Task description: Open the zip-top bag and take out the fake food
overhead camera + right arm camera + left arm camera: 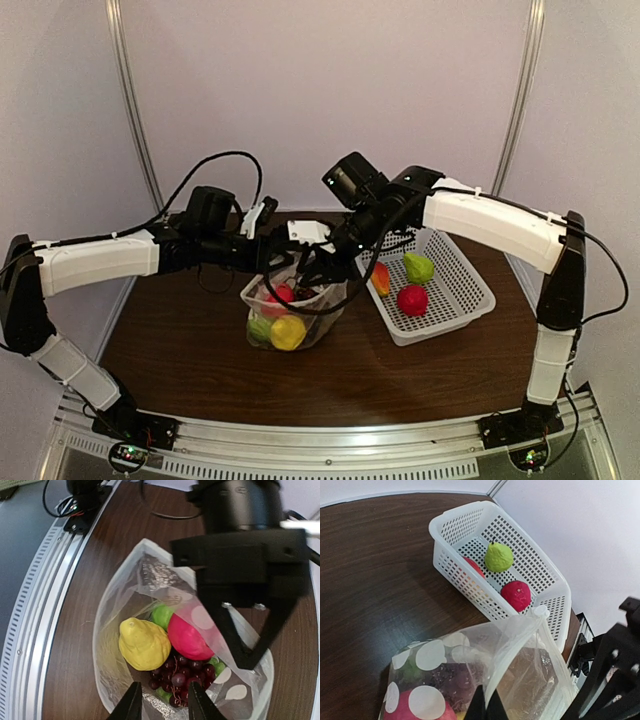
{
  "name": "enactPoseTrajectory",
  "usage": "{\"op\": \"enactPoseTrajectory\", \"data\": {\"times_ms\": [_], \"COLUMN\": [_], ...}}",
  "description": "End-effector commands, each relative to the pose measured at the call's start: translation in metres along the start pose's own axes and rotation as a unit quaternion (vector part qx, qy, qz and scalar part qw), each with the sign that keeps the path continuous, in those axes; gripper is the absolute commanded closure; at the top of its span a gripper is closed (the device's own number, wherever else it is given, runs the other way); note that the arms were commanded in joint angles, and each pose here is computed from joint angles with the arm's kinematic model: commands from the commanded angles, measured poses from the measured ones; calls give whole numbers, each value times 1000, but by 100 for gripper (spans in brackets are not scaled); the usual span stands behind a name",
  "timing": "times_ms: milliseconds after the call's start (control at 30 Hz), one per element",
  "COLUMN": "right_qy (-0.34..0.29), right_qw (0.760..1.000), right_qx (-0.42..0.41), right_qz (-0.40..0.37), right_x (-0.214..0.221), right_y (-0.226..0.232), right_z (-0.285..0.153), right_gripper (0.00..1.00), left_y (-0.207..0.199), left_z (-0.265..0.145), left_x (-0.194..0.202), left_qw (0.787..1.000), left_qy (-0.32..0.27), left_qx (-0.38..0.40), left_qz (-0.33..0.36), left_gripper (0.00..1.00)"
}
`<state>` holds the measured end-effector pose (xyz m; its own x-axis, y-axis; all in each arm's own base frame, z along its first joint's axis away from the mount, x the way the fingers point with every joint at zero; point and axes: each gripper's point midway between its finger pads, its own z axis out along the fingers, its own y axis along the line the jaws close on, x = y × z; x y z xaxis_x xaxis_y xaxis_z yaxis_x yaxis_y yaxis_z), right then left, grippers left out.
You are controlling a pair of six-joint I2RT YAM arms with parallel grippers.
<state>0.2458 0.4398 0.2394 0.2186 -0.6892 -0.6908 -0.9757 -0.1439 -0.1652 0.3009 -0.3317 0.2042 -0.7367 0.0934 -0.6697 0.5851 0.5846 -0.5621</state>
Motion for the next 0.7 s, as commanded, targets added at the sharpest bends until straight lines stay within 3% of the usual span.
{"op": "enactPoseTrajectory", "data": {"times_ms": [0, 433, 567, 667], "right_qy": [32, 89, 96, 90], "right_qw": [995, 990, 988, 988], "right_qx": [-60, -52, -53, -59], "right_qz": [-66, -94, -112, -115], "right_x": [5, 29, 35, 34], "right_y": [33, 36, 39, 42], "right_z": [22, 74, 85, 91], "right_gripper": [70, 75, 65, 52], "left_y": [-18, -15, -12, -11], "left_z": [-9, -5, -3, -2], "left_x": [-6, 7, 11, 12], "left_qw": [999, 999, 999, 999], "left_qy": [-10, 11, 20, 24], "left_qx": [38, 42, 41, 39], "left_qz": [12, 3, 0, 0], "left_gripper": [100, 100, 100, 100]}}
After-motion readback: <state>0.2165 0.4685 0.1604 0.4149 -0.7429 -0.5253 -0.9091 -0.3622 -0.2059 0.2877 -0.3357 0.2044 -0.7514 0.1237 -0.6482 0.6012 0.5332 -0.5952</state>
